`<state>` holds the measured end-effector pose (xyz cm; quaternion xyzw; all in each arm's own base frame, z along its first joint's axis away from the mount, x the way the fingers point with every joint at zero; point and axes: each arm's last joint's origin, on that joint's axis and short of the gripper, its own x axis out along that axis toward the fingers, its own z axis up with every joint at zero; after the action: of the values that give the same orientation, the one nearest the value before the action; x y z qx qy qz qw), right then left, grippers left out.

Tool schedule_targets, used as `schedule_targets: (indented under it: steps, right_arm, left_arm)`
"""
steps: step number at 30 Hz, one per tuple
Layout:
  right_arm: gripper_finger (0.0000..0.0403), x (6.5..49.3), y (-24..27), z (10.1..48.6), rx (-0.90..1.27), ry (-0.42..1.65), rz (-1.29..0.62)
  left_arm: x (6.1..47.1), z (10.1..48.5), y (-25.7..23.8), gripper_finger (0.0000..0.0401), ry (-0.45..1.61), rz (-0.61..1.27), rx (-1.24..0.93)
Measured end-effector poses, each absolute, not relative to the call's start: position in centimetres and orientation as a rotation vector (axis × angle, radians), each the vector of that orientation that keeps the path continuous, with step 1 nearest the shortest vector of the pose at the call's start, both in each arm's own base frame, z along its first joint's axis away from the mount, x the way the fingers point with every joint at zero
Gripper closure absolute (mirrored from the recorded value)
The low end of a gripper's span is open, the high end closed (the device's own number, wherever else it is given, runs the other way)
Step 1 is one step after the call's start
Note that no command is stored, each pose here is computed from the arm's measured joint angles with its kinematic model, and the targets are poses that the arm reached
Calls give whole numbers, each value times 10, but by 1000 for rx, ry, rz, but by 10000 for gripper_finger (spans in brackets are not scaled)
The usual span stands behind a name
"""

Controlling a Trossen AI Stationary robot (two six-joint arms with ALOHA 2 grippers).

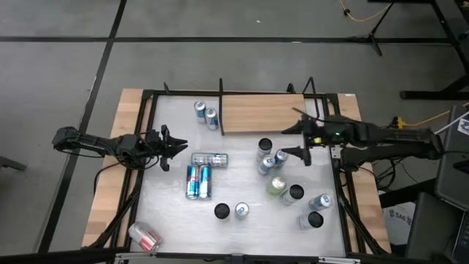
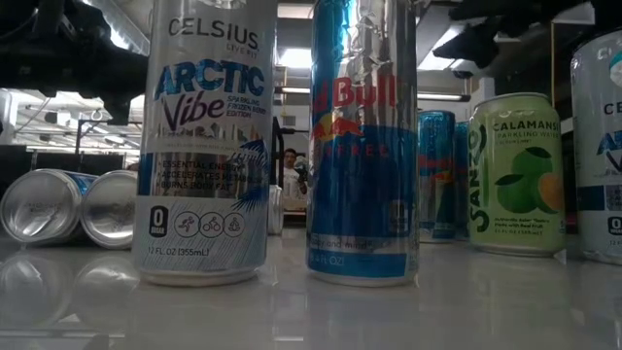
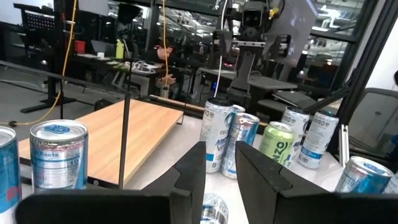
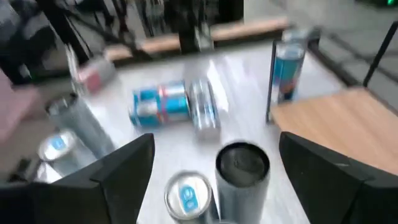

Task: Place canned beverage on shelf
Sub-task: Put the blue soda can on the shelf

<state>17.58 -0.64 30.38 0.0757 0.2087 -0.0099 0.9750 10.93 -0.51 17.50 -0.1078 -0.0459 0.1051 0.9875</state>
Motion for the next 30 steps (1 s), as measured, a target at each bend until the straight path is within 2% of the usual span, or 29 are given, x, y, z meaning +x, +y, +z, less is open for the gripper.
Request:
schedule_targets:
  steps: [6,14,30]
  right_arm:
    - [68,195,-8,317,32,645,-36]
    - [68,209,-9,299,-59,853,5]
    - [68,204,-8,291,-122,956,96]
  left_arm:
    - [109,175,-5,321,-86,212,-190]
    - [109,175,-5,321,-83,213,-163]
    - [109,174,-5,321,-75,213,-160]
